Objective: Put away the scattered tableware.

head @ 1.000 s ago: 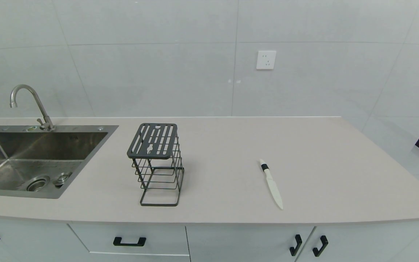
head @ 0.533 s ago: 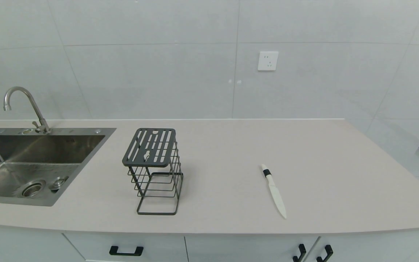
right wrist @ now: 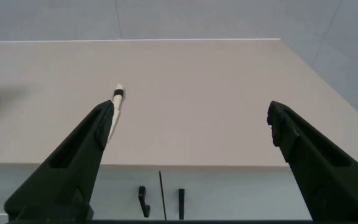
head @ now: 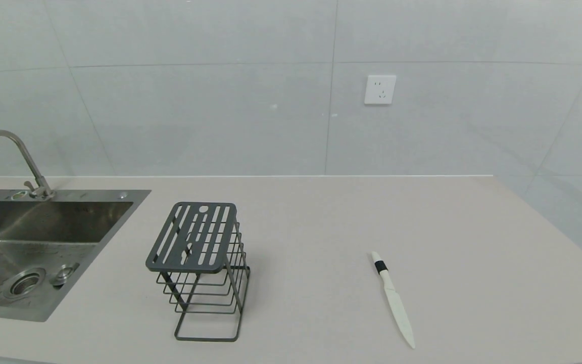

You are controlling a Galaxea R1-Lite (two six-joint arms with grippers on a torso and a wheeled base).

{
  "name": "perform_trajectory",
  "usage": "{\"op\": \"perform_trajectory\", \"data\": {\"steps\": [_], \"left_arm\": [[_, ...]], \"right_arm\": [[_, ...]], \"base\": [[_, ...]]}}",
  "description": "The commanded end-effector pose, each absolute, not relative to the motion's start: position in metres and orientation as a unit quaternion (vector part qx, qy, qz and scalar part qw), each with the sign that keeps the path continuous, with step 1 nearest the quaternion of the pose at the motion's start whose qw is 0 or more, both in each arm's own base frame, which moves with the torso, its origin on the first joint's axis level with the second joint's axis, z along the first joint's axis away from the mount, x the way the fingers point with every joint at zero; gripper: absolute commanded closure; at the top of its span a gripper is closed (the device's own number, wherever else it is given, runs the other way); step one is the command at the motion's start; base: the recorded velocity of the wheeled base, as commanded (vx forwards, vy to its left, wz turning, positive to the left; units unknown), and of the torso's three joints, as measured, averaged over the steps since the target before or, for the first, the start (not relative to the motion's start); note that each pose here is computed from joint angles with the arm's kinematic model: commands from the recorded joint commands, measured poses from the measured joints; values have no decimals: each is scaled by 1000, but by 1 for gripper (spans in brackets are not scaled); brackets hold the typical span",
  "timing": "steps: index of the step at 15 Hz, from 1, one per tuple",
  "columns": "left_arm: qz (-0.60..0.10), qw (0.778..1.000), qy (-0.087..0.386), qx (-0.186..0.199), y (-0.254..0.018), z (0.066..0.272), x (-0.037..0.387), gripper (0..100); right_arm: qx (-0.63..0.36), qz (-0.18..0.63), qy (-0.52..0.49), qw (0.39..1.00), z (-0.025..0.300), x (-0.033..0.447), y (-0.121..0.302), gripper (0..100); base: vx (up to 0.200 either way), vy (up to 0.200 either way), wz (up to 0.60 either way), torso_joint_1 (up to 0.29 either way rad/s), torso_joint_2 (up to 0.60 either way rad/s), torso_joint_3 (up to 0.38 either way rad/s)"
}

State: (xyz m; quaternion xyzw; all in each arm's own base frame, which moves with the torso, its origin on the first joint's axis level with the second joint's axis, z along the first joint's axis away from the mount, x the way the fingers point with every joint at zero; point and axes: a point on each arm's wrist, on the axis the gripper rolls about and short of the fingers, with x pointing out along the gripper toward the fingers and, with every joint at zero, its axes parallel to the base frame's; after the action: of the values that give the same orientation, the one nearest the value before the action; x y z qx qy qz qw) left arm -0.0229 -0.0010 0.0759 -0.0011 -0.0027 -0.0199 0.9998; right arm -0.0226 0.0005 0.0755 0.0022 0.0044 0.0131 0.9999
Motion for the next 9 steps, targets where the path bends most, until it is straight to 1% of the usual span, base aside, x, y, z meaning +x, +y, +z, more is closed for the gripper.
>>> {"op": "perform_trajectory", "data": {"steps": [1,5,7,9], "left_arm": [[-20,1000,-2,-1,-1,76,-23,0],[-19,1000,-2,-1,-1,76,-23,0],[-20,1000,-2,2,-1,76,-23,0],[-21,1000,-2,1,-1,76,-23,0]], "right_arm": [[2,13,6,1000,75,-22,0,0],[2,13,5,1000,75,-23,0,0],[2,15,6,1000,75,-22,1,0],[3,13,5,1000,75,-22,0,0]], "base": [[0,0,0,330,-119,222],[0,0,0,338,-145,192],[0,0,0,146,-58,75],[0,0,0,31,-13,18]]}}
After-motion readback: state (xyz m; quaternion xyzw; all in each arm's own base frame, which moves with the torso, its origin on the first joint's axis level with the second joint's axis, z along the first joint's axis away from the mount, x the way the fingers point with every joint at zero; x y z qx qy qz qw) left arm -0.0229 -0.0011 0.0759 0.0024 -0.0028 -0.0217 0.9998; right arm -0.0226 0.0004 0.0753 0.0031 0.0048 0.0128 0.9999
